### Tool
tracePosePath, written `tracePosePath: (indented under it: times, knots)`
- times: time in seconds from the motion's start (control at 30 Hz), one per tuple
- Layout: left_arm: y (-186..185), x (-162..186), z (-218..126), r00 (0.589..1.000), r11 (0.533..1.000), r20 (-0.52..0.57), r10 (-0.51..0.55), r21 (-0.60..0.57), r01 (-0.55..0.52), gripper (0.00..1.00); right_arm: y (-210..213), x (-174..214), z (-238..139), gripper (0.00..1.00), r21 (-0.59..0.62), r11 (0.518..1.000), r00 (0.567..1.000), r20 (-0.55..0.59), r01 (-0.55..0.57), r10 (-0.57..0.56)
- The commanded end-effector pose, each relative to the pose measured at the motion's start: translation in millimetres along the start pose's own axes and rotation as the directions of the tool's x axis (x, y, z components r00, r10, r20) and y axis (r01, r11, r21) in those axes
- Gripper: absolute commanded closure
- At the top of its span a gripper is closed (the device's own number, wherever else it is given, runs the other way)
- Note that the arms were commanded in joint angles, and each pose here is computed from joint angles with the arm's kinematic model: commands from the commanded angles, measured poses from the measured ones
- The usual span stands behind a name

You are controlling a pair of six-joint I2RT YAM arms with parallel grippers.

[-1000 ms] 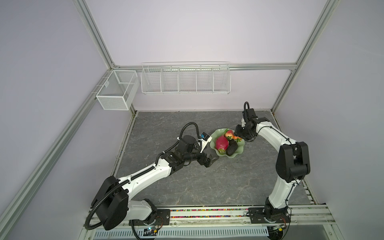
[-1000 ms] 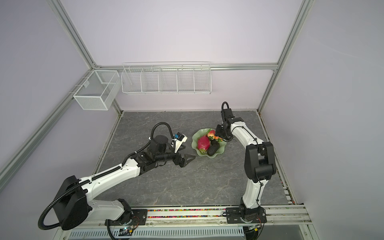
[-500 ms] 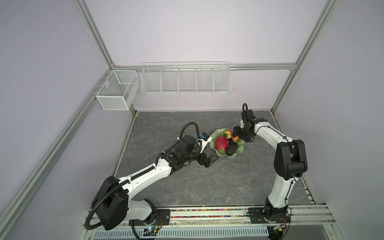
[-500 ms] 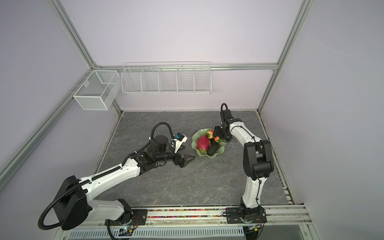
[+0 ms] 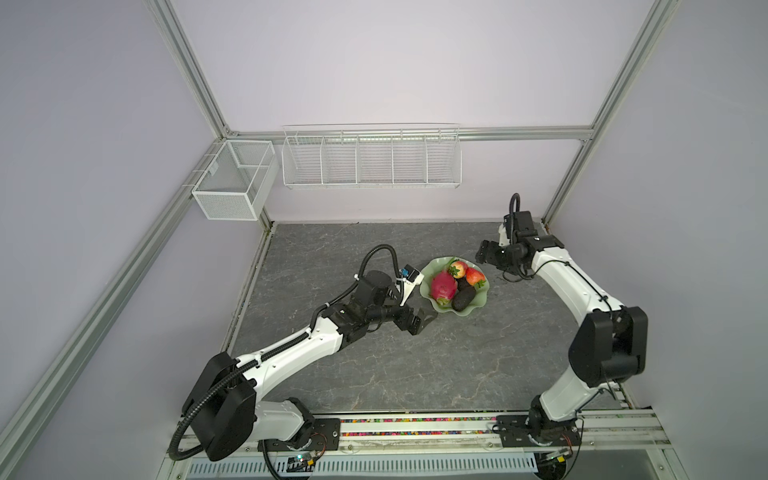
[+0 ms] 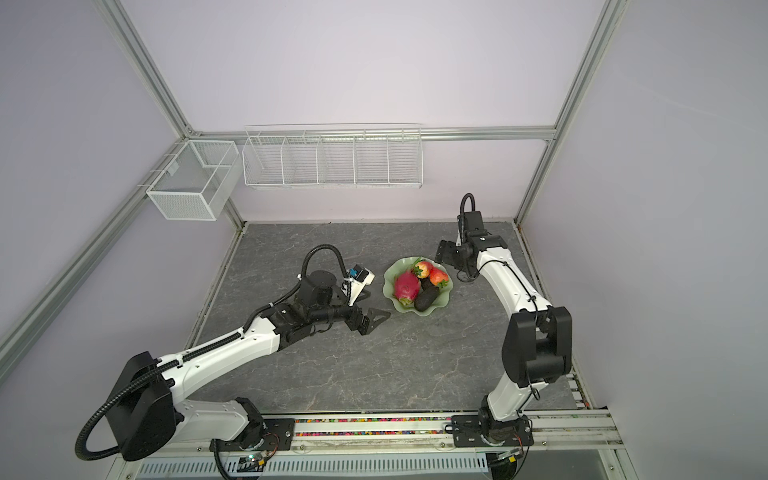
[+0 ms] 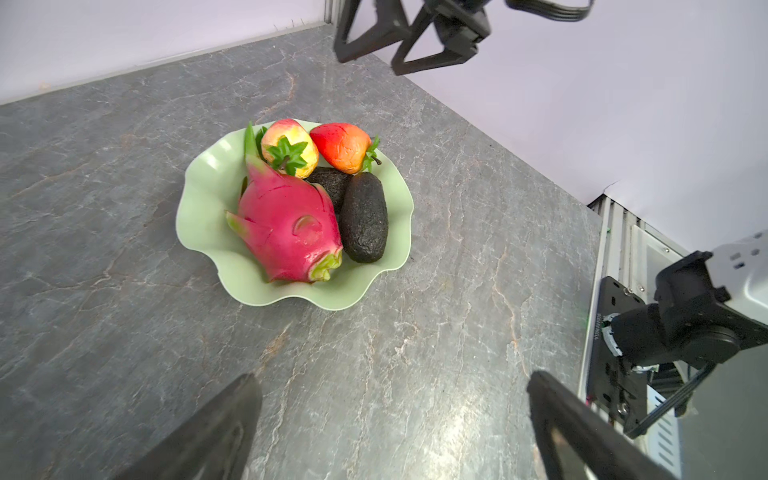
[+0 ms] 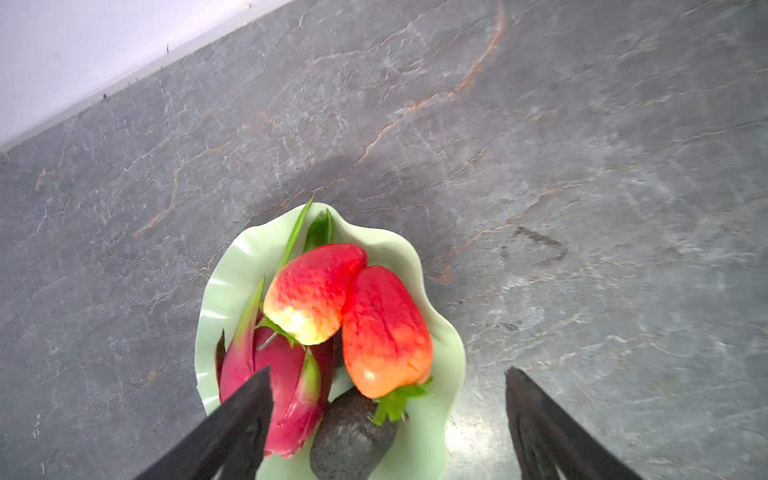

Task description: Place and organize the fake fruits in the fruit bowl

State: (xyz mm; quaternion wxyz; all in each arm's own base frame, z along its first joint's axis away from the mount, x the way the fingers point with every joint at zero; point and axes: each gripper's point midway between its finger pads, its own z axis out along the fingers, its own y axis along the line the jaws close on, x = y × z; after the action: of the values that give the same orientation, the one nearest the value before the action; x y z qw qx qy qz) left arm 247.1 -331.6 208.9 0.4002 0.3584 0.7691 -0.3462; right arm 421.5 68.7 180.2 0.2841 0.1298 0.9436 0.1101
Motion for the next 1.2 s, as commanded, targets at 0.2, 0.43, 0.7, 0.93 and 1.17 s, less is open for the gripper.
tracePosePath:
  times: [0.2, 0.43, 0.7, 0.93, 1.17]
  knots:
    - [142.3, -34.4, -117.0, 0.940, 0.745, 0.341, -0.029, -0.619, 0.248, 0.01, -100.3, -7.9, -90.2, 0.11, 0.108, 0.978, 0.871, 0.479, -0.177, 0.105]
    - [249.9, 45.6, -220.9, 0.913, 0.165, 0.407, 0.026, -0.902, 0.398, 0.01, -136.2, 39.8, -55.3, 0.12, 0.249, 0.968, 0.812, 0.570, -0.024, -0.127]
    - [327.1, 92.4, -199.9, 0.958, 0.102, 0.275, -0.083, -0.954, 0.283, 0.00, -111.9, 36.7, 12.9, 0.12, 0.201, 0.957, 0.771, 0.569, 0.208, -0.287]
    - [327.1, 118.9, -211.2, 0.899, 0.223, 0.436, 0.050, -0.882, 0.415, 0.01, -104.9, 45.9, 41.0, 0.12, 0.190, 0.940, 0.752, 0.564, 0.283, -0.340]
    - [328.5, 112.4, -207.2, 0.905, 0.243, 0.422, 0.052, -0.885, 0.398, 0.01, -101.2, 42.7, 46.3, 0.12, 0.196, 0.934, 0.750, 0.557, 0.298, -0.356]
